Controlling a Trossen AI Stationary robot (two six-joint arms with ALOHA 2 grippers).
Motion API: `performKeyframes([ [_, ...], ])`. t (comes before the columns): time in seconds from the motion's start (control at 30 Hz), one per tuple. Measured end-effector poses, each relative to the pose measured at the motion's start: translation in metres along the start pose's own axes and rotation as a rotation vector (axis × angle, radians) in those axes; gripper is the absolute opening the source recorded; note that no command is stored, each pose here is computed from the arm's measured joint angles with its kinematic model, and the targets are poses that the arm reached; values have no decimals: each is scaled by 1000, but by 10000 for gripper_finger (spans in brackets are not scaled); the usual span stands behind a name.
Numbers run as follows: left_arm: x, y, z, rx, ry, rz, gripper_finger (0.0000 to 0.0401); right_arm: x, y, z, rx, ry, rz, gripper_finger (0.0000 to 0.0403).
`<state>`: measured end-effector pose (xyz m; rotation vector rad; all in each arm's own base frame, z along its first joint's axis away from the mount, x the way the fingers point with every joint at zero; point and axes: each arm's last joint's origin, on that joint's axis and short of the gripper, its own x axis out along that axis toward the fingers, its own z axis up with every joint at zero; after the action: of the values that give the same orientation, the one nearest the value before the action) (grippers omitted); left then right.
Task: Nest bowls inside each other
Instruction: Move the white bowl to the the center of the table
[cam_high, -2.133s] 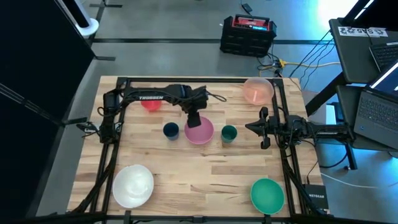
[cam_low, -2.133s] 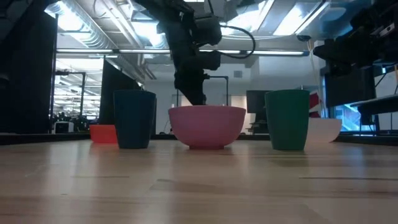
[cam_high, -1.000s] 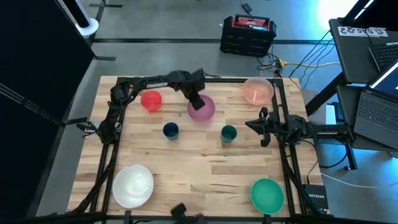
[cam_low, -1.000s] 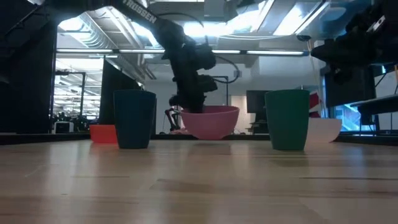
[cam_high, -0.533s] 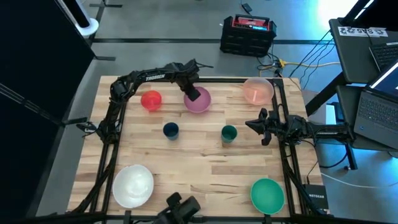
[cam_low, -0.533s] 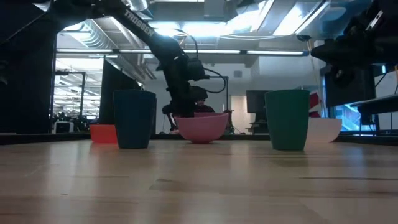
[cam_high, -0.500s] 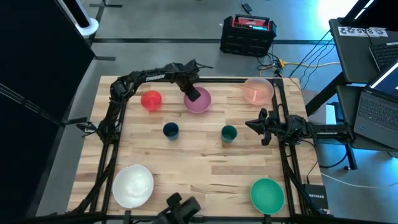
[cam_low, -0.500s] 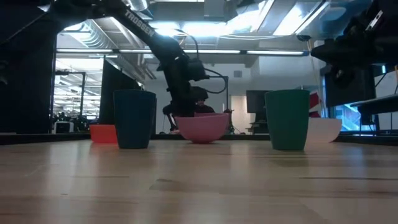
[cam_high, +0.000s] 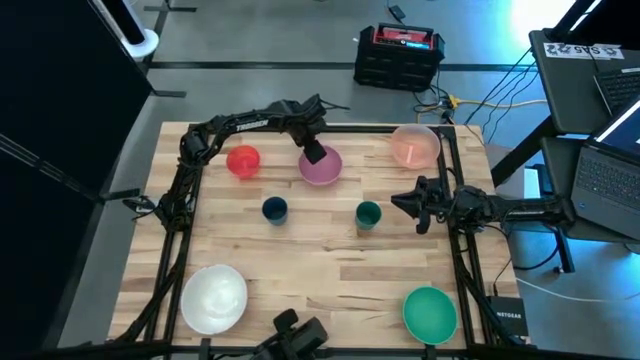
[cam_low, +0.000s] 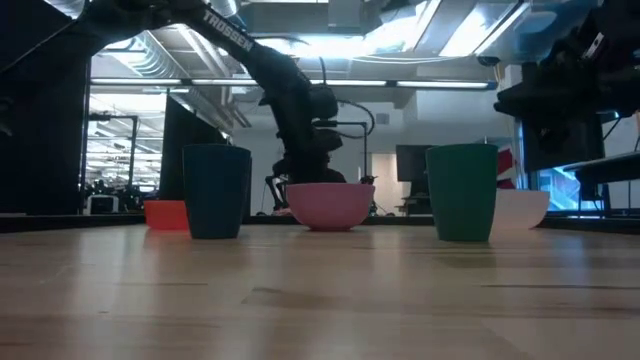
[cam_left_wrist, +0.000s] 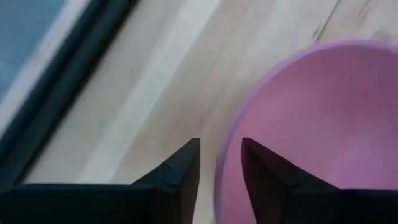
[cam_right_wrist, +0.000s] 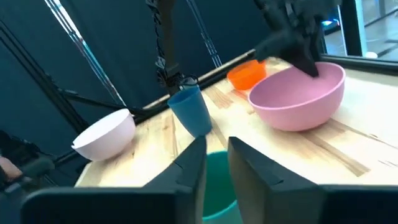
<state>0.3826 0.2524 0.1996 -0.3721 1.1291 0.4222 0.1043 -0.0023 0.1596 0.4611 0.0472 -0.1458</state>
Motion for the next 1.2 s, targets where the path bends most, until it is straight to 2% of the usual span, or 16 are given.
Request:
performKeyframes([
  [0.17,-30,-2,13,17,11,18,117,-1,3,8,-49,-38,-2,92],
  [0.3,-70,-11,26,68,-46,34,117,-6,10,27,-98,-83,-56,97],
  [0.4,-106,-25,33,102,-128,31,117,-8,15,42,-150,-93,-103,97],
  [0.53,-160,-54,28,157,-240,16,117,-5,21,61,-215,5,-220,97],
  [0.73,-237,-105,-5,229,-357,19,117,26,23,106,-301,268,-462,97],
  [0.9,-296,-133,-44,270,-449,8,117,65,12,139,-336,505,-619,97],
  [1.03,-329,-139,-82,242,-410,-7,117,104,10,159,-437,587,-527,97],
  [1.1,-338,-142,-101,226,-346,-22,117,120,12,167,-468,584,-463,97],
  [1.2,-335,-153,-126,241,-181,-22,117,138,14,177,-477,564,-407,97],
])
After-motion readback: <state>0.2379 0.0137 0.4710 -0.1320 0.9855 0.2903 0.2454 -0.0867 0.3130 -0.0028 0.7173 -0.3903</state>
